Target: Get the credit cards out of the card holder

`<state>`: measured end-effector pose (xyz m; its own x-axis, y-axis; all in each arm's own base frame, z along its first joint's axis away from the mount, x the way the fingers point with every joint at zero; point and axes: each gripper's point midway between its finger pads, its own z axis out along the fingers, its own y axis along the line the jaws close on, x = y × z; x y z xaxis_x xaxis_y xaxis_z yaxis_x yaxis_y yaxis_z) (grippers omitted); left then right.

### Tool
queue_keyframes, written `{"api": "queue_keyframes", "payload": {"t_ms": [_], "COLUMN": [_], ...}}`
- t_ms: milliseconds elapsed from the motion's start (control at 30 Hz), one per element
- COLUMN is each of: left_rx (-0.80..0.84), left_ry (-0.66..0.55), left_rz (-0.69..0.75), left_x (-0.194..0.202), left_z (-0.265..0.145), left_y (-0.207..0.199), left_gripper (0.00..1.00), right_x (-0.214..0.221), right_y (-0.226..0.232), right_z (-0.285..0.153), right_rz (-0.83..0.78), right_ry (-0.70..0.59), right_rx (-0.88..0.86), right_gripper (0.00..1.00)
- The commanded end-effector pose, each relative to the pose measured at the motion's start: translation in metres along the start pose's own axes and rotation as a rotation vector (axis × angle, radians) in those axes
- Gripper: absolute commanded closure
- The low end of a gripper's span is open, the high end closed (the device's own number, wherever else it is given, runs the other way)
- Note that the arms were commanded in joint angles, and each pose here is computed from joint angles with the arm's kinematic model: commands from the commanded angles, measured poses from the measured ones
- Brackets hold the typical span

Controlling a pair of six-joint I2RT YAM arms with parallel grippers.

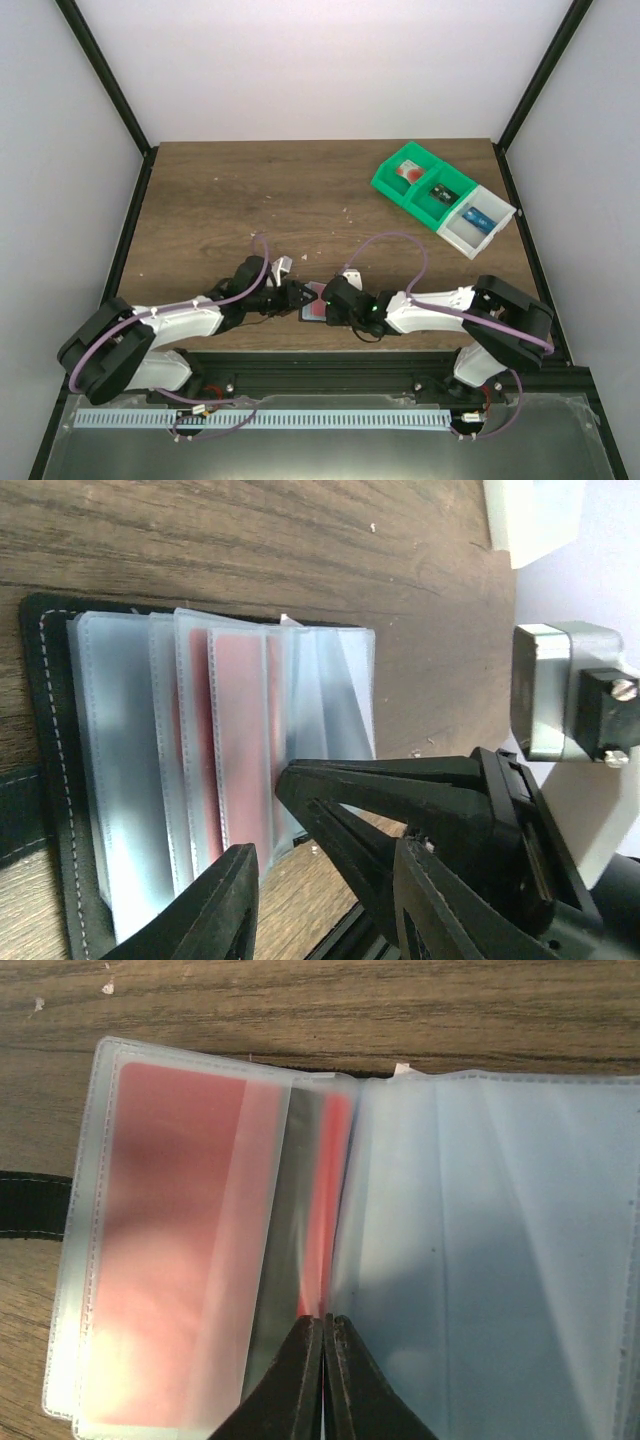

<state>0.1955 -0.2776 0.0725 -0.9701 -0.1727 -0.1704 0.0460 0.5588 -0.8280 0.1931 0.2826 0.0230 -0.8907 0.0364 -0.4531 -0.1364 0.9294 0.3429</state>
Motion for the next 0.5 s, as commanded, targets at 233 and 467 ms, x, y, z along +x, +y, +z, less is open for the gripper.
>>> {"api": "queue_keyframes", "payload": {"t_ms": [233, 467], "left_rx": [-0.019, -0.053], "left_ry": [0.022, 0.035], "left_rz": [-0.003, 0.001], "left_x": [0.007, 0.007], "left_z": [0.008, 0.015], "left_y": [0.014, 0.024], "left_gripper": [0.6, 0.6], "right_x": [0.01, 0.011], "right_y": [-0.019, -0.021], "right_z": [0.002, 0.002], "right_rz": [0.009, 0.028], "right_ry": [0.031, 0.03], "right_rx": [0.051, 0.033], "right_gripper": [0.96, 0.96]}}
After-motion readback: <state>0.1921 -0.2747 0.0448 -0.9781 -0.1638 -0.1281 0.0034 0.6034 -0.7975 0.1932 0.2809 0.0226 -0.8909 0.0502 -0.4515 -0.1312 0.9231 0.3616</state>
